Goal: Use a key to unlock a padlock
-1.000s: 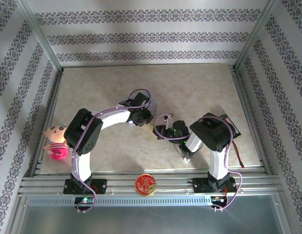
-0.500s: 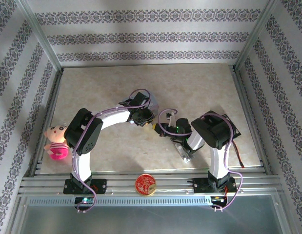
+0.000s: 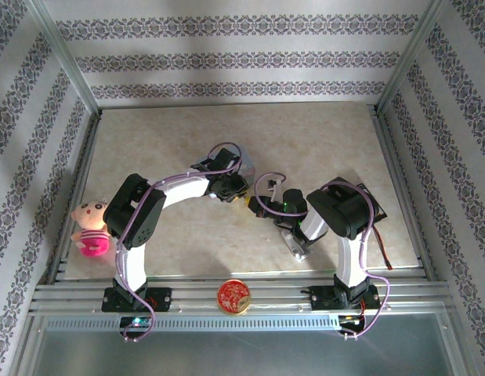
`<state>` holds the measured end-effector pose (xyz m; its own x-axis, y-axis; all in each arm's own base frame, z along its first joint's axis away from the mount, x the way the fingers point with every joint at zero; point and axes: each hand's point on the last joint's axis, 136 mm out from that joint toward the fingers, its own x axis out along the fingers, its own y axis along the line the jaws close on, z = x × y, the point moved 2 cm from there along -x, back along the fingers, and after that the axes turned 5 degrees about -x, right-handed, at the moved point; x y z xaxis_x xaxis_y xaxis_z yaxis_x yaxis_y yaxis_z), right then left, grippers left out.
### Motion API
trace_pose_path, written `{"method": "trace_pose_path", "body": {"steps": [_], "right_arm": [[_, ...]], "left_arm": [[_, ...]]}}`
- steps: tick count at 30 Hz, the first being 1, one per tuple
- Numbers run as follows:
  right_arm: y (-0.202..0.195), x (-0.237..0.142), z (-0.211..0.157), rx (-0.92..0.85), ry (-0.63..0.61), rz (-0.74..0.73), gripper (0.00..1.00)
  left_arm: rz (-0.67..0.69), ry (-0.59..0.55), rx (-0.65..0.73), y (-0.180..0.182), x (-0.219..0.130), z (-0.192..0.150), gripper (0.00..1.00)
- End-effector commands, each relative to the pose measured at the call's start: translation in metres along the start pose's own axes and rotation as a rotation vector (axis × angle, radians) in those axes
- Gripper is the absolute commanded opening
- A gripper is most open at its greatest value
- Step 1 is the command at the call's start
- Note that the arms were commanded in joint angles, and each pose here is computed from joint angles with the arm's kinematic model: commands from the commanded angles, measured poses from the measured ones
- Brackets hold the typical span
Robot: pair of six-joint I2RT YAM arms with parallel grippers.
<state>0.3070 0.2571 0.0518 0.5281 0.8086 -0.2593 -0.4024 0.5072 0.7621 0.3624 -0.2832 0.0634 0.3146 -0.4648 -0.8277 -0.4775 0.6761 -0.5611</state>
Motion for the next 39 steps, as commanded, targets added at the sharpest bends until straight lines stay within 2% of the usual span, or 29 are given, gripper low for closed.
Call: {"method": "trace_pose_path", "body": {"steps": [1,10,21,23,26,30,34,39], "right_arm": [[0.01,0.007,0.02,-0.039,-0.085,0.008,0.0],[0.015,0.013,0.026,-0.079,-0.115,-0.02,0.0],[0.019,0.017,0.038,-0.051,-0.125,0.017,0.0],[0.015,0.014,0.033,-0.049,-0.112,0.001,0.03],[0.007,0.009,0.022,-0.038,-0.093,-0.027,0.16],[-0.001,0.002,0.011,-0.023,-0.074,-0.053,0.25],[-0.004,-0.006,0.007,-0.022,-0.077,-0.075,0.28],[0.0,-0.015,0.008,-0.024,-0.088,-0.084,0.26]], "left_arm": [[0.013,0.079,-0.025,0.009,0.009,-0.013,0.16],[0.019,0.083,-0.007,0.009,0.008,-0.015,0.16],[0.021,0.065,0.004,0.009,0.005,-0.015,0.14],[0.018,0.041,0.009,0.009,0.002,-0.012,0.14],[0.008,0.01,0.012,0.006,0.0,-0.007,0.14],[-0.006,-0.005,0.003,0.003,0.0,-0.003,0.14],[-0.013,-0.02,0.004,0.001,-0.003,0.0,0.14],[-0.023,-0.048,0.025,-0.002,-0.009,0.004,0.14]]}}
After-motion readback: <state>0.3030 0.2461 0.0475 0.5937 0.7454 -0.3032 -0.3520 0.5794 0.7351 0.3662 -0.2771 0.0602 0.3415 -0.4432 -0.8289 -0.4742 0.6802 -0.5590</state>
